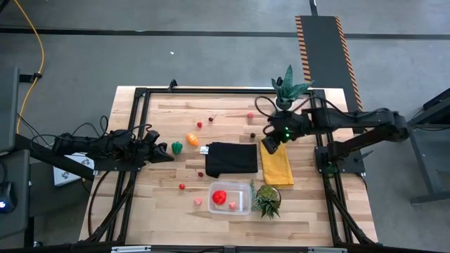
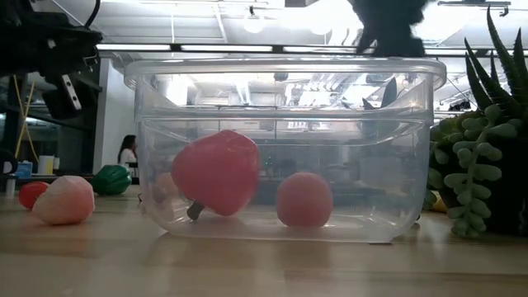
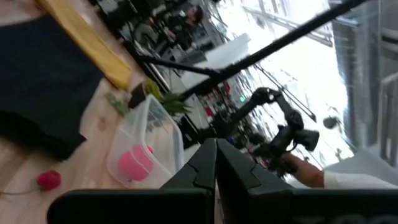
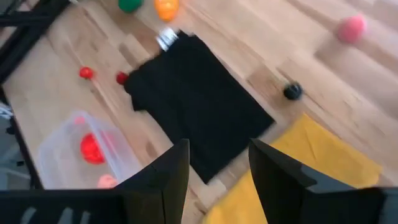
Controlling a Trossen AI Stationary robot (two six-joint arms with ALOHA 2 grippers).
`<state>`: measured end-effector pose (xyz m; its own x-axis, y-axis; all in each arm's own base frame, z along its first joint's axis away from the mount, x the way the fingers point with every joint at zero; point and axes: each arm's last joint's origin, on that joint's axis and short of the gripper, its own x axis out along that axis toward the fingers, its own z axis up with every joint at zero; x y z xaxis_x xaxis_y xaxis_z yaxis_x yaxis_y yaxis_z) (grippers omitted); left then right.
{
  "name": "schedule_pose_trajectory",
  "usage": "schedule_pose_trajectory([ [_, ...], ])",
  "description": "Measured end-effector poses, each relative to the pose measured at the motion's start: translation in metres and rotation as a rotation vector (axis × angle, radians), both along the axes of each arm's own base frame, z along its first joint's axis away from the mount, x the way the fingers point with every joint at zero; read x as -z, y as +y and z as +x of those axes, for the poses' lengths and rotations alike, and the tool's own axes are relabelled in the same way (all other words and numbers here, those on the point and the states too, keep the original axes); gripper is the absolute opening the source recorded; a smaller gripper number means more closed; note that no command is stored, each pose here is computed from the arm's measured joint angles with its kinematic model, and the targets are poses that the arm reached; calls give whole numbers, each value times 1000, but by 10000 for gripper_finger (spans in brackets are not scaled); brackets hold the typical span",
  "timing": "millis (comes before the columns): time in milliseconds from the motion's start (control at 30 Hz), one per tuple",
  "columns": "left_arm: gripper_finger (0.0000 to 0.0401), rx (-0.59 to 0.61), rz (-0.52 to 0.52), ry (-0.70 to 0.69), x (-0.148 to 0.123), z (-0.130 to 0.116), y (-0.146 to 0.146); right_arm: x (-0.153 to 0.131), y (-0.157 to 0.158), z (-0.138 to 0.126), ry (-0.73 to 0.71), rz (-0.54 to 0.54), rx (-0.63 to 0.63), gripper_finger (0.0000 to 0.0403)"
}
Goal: Pick and placing Produce into tupperware
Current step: Put the black cherry into the transparent bin
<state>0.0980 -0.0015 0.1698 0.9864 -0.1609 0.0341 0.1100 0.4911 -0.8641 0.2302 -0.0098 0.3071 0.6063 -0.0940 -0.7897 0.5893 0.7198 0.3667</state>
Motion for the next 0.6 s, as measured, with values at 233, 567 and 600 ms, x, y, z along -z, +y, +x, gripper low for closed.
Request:
schedule_pose_trajectory([
  [233, 1, -102, -30, 6, 0, 0, 3, 49, -5, -18, 110, -4, -34, 155],
  [567, 1, -172, -76, 36, 3, 0, 5, 77, -25, -10, 243, -71, -151, 155],
  [600, 1, -173, -84, 37, 3, 0, 5, 80, -29, -9, 254, -65, -148, 155],
])
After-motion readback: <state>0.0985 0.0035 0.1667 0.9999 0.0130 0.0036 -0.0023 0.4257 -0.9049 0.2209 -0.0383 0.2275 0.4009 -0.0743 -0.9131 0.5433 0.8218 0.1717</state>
